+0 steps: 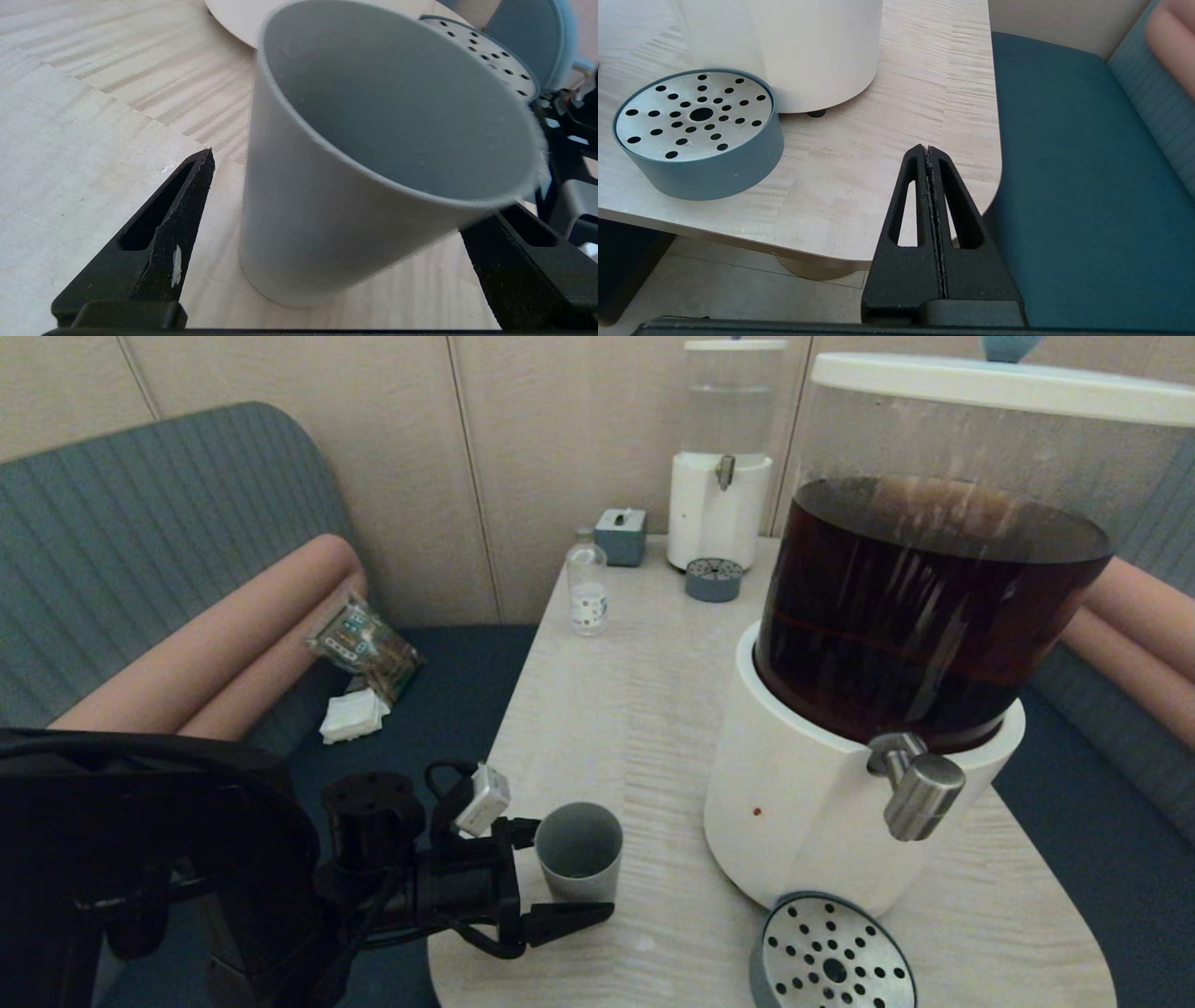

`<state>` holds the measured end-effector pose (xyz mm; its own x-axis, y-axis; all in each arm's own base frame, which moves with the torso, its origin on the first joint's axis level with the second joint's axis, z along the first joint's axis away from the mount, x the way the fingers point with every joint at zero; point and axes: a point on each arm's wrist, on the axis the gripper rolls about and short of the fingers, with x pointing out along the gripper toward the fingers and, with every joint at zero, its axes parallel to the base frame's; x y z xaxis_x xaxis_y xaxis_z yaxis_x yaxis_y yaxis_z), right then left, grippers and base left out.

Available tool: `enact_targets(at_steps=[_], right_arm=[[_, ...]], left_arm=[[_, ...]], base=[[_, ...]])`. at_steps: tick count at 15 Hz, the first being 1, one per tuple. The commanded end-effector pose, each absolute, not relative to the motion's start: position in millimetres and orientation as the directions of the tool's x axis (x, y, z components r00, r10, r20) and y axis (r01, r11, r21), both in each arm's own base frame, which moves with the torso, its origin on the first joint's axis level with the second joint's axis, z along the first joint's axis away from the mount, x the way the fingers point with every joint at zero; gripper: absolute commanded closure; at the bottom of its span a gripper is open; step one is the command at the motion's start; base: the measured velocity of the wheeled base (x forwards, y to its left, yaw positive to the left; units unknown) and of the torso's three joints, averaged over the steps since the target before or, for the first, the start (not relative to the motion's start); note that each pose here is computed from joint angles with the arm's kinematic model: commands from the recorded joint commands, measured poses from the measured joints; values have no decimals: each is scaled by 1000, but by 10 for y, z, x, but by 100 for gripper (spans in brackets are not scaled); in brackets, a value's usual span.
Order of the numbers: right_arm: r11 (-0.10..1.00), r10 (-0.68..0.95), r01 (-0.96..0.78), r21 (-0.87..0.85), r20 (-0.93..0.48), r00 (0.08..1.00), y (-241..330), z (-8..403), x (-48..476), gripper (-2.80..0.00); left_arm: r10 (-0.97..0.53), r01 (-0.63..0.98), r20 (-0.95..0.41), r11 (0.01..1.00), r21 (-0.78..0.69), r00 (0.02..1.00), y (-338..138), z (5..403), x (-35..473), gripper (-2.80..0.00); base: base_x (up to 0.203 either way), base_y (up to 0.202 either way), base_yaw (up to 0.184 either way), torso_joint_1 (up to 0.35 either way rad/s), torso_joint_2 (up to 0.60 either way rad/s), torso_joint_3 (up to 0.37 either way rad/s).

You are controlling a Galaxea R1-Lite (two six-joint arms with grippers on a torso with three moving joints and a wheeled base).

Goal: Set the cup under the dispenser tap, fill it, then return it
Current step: Pick up the cup

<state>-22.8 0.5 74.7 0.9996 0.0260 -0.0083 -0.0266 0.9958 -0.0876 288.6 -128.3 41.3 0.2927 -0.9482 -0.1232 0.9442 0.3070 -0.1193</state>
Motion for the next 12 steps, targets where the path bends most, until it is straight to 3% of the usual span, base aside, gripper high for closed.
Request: enact_targets(at_steps=[1,3,4,12], right_arm=[[996,27,-28,-87,-13,1000,5,720,-225,0],[996,28,-29,-87,-12,1000,6,720,-225,0],[996,27,-28,-88,-13,1000,5,719,-225,0],[996,26,-28,-90,-14,1000,5,716,-224,0]], left_arm=[[-949,946,-117,305,-114,292,-1297,404,2912,-280],[-950,946,-115,304,-111,291,-1311,404,2923,-280],[-950,946,-116,303,-113,291,-1315,400,2923,0],[-961,958,-90,270,-94,262,-1355,623,2726,0]], base=[[0,0,0,0,0,0],[0,0,0,0,0,0],[0,0,0,0,0,0],[0,0,0,0,0,0]])
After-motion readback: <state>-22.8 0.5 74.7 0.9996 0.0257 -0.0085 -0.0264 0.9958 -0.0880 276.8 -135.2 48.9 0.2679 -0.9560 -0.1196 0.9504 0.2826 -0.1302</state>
